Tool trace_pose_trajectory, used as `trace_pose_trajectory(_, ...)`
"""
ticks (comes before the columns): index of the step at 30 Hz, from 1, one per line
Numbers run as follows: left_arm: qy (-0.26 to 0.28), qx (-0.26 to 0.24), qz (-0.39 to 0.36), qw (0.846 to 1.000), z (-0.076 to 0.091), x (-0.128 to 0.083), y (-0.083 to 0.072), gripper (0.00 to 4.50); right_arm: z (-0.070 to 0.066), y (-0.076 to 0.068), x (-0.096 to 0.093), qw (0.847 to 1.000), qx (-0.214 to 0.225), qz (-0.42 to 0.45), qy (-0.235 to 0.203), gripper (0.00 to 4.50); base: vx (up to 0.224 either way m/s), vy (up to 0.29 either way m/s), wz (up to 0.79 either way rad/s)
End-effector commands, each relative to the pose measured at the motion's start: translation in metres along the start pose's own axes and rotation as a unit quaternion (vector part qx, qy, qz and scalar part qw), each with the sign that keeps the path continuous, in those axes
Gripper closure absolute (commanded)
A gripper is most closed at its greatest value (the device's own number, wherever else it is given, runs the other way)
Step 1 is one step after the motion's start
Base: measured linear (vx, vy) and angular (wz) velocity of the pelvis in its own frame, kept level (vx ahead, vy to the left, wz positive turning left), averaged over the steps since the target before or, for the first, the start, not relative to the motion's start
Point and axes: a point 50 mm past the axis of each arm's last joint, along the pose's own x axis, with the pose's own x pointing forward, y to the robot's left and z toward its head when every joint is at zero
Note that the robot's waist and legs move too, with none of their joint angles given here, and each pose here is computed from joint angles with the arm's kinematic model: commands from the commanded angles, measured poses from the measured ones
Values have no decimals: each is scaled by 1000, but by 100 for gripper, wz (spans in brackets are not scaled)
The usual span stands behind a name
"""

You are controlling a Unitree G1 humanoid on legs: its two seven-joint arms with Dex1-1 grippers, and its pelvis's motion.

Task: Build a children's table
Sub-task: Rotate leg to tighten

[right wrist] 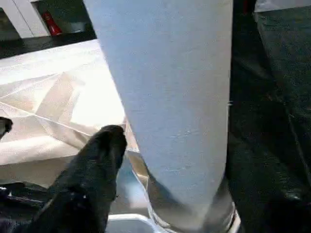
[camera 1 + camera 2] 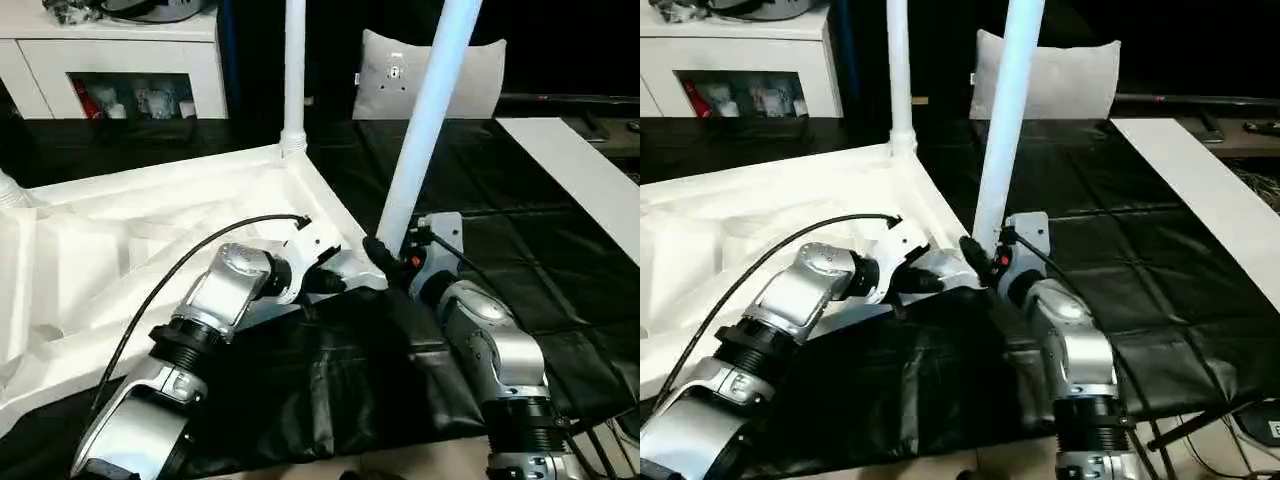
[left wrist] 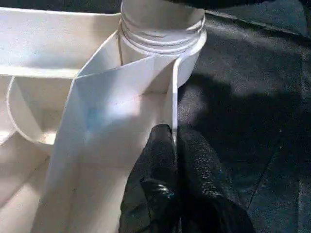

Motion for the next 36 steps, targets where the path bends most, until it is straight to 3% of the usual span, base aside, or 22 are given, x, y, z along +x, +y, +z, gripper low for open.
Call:
trace_pose_trajectory(1, -40, 52, -54, 996, 22, 7, -16, 450, -5, 19, 4, 998, 5, 60, 9, 91, 0, 0, 0)
trace_pose_trajectory(6, -16, 89, -75, 993, 5, -3, -12, 450, 3, 4, -9, 996, -19, 87, -10, 48, 0, 0, 0)
trace_pose_trajectory(7, -13, 108, -101, 989, 0, -9, -11, 450, 6, -2, -16, 992, -41, 121, -8, 42, 0, 0, 0)
trace_pose_trajectory(11, -6, 118, -121, 986, -4, -14, -10, 450, 9, -8, -22, 985, -66, 156, 1, 6, 0, 0, 0)
trace_pose_trajectory(14, 16, 153, -190, 970, -12, -26, -13, 450, 16, -17, -37, 959, -121, 255, 36, 6, 0, 0, 0)
trace_pose_trajectory(21, 56, 200, -253, 945, -20, -37, -12, 450, 20, -21, -50, 910, -148, 378, 87, 6, 0, 0, 0)
trace_pose_trajectory(22, 56, 200, -253, 945, -20, -37, -12, 450, 20, -21, -50, 910, -148, 378, 87, 6, 0, 0, 0)
trace_pose_trajectory(24, 64, 212, -273, 936, -19, -40, -12, 450, 20, -21, -53, 891, -149, 415, 110, 40, 0, 0, 0)
trace_pose_trajectory(26, 68, 218, -283, 932, -18, -42, -11, 450, 19, -20, -54, 880, -148, 434, 124, 40, 0, 0, 0)
trace_pose_trajectory(31, 68, 230, -314, 919, -18, -45, -15, 450, 12, -19, -52, 864, -155, 457, 147, 83, 0, 0, 0)
trace_pose_trajectory(36, 68, 234, -319, 916, -18, -45, -15, 450, 9, -16, -52, 851, -151, 477, 158, 128, 0, 0, 0)
